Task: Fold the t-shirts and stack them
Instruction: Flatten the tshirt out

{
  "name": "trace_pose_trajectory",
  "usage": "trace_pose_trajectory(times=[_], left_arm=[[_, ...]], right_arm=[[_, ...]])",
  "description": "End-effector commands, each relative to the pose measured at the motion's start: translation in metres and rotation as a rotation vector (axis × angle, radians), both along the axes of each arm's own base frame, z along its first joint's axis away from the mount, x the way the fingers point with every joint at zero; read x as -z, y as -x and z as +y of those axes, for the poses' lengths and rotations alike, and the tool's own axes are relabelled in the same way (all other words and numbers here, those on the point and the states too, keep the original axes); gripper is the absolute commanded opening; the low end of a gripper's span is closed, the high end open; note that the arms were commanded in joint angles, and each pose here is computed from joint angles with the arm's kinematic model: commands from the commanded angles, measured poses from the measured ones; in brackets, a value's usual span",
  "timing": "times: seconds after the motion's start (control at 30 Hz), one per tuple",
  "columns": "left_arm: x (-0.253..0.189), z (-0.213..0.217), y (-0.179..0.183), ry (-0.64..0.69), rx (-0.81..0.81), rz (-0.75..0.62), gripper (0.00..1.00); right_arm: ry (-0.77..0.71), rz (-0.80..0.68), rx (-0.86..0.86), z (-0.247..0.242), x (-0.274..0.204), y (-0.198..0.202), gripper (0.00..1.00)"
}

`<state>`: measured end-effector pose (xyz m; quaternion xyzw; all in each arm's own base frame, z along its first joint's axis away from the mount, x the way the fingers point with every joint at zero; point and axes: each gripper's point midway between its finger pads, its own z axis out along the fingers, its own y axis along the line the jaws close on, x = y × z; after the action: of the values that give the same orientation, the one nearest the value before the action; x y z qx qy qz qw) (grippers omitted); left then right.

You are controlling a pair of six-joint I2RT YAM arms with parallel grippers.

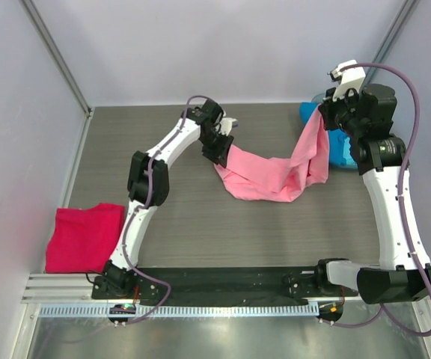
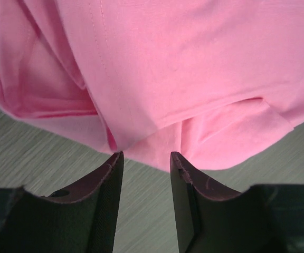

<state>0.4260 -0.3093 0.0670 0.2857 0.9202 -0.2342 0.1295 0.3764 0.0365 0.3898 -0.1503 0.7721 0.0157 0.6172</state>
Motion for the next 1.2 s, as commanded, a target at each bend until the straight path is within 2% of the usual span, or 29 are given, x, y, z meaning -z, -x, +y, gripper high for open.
trace_pose_trajectory(times=[0.0,0.43,0.5,0.53,0.57,0.63,0.83,0.97,1.17], left_arm=[[-0.008,-0.011,-0.011,0.025,0.005,-0.043,0.42],[-0.018,0.002,-0.025,-0.027,-0.036,-0.114,0.39],[-0.017,0.004,-0.026,-0.037,-0.043,-0.116,0.43],[-0.014,0.006,-0.028,-0.049,-0.053,-0.117,0.48],[-0.014,0.006,-0.03,-0.051,-0.061,-0.12,0.57],[-0.014,0.003,-0.032,-0.044,-0.058,-0.125,0.59],[-0.015,0.0,-0.038,-0.037,-0.057,-0.147,0.53],[-0.011,-0.002,-0.038,-0.031,-0.052,-0.137,0.43],[-0.005,-0.005,-0.03,-0.023,-0.038,-0.104,0.39]], right_arm=[[0.016,-0.024,0.016,-0.004,-0.007,-0.003,0.01],[0.011,0.002,0.017,-0.004,0.006,-0.004,0.01],[0.011,0.003,0.015,-0.004,0.007,-0.005,0.01],[0.01,0.005,0.012,-0.003,0.008,-0.007,0.01],[0.01,0.006,0.011,-0.002,0.008,-0.008,0.01],[0.008,0.004,0.008,-0.002,0.007,-0.008,0.01],[0.009,0.011,0.013,-0.003,0.01,-0.01,0.01],[0.014,0.02,0.016,-0.003,0.014,-0.011,0.01],[0.022,0.025,0.022,-0.005,0.017,-0.012,0.01]])
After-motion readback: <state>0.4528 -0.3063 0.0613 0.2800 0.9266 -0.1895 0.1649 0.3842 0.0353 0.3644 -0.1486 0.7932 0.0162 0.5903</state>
